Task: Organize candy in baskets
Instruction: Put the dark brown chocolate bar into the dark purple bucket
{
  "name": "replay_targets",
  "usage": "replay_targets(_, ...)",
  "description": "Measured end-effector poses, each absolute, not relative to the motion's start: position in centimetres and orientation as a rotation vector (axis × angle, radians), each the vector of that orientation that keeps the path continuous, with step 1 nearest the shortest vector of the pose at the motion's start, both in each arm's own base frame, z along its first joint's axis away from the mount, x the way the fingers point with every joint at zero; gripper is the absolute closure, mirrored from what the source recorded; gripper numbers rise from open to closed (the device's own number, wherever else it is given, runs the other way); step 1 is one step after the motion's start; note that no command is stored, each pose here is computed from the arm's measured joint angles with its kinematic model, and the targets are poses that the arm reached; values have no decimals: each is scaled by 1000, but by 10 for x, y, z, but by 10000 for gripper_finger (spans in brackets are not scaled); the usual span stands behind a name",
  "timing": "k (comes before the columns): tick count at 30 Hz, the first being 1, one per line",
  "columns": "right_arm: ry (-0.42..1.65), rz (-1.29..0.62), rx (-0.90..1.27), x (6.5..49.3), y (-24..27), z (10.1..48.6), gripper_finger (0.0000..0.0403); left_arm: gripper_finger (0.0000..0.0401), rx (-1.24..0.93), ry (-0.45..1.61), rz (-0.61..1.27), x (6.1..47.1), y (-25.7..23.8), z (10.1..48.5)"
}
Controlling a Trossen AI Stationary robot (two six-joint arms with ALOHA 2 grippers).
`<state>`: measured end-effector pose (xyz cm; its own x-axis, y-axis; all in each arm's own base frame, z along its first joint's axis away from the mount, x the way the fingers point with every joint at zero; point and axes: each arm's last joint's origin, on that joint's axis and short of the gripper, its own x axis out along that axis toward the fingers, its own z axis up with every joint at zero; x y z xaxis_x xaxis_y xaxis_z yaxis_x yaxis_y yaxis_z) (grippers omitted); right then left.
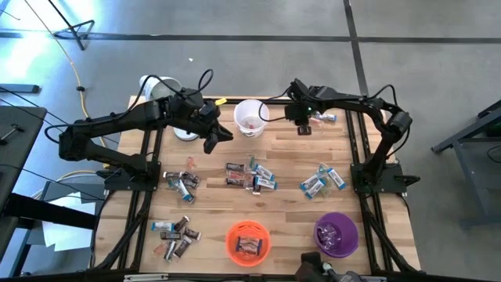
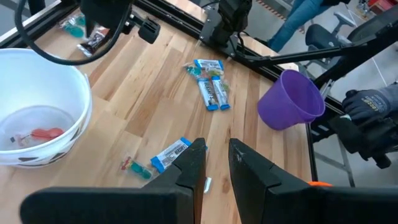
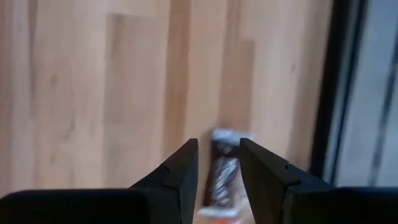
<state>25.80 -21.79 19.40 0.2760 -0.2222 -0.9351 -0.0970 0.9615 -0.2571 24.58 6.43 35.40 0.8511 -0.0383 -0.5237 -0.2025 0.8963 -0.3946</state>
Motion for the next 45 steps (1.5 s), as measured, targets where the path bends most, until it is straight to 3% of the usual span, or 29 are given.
replay_targets(10,1340,-149,-159,250,-235,174,293,346,-456,555,97,246,65,354)
replay_targets(32,1430,-125,-139,251,-246,141,294,346,-455,554,109,245,65,353)
replay_targets(36,1428,-162,-93,251,-245,141,320,346,-457,555,110,245,65,353)
replay_targets(41,1453,-211,-37,249,-244,141,387,346,-472,554,114,245,65,353)
replay_targets(45,1473,-243,-8,246,-242,144,387,346,-490,554,119,245,65,353)
